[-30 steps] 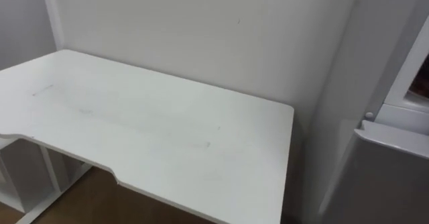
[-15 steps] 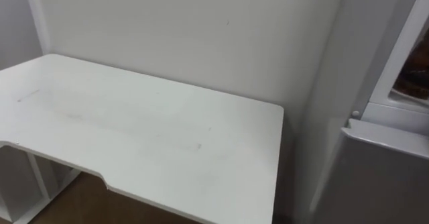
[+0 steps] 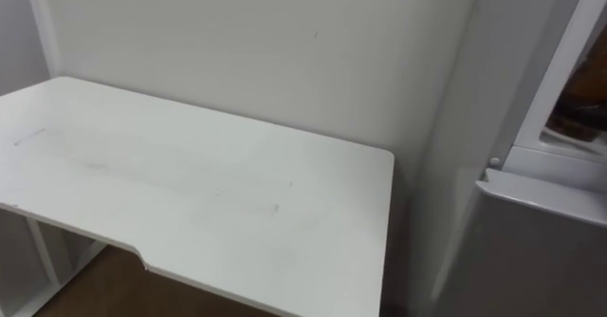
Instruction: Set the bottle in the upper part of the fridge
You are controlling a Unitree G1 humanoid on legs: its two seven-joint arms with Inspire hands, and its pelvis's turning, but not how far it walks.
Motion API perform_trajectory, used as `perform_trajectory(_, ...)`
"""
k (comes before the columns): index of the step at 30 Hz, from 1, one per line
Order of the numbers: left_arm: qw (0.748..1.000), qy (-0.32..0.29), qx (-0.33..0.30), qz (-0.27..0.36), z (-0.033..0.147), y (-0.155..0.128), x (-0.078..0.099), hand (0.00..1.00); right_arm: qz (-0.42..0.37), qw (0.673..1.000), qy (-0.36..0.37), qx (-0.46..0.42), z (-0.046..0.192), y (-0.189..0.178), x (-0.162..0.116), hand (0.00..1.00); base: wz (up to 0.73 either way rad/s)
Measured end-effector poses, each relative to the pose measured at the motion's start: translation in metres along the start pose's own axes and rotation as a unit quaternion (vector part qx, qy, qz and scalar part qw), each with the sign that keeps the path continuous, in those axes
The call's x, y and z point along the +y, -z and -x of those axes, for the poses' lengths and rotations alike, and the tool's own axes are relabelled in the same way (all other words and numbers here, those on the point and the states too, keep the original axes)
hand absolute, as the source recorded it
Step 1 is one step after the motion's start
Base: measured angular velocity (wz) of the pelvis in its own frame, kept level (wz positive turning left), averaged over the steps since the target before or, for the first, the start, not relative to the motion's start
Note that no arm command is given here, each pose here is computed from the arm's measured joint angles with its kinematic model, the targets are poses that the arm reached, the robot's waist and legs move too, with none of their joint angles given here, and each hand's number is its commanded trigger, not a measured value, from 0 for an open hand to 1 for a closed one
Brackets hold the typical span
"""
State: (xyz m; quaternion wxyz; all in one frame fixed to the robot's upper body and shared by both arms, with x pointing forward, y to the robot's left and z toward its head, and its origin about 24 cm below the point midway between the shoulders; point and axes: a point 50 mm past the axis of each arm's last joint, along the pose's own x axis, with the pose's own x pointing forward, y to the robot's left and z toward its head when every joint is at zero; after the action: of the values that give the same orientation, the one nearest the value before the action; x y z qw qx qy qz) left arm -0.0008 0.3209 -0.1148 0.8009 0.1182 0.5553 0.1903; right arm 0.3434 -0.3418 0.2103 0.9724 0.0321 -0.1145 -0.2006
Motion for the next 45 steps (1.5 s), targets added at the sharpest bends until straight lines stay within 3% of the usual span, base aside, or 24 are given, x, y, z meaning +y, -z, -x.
perform_trajectory(24,1.000,-0.001,0.017,0.008,0.004,0.012,-0.003,0.00,-0.027,0.999,-0.018,-0.036,0.003,-0.020,0.014,0.00,0.00)
perform_trajectory(35,0.999,0.001,0.031,0.010,0.008,0.022,-0.005,0.00,-0.045,0.997,0.024,-0.064,0.026,-0.023,-0.008,0.00,-0.03)
perform_trajectory(45,0.999,0.002,0.031,0.011,0.009,0.025,-0.006,0.00,-0.046,0.995,0.044,-0.082,0.032,-0.027,-0.009,0.00,-0.10)
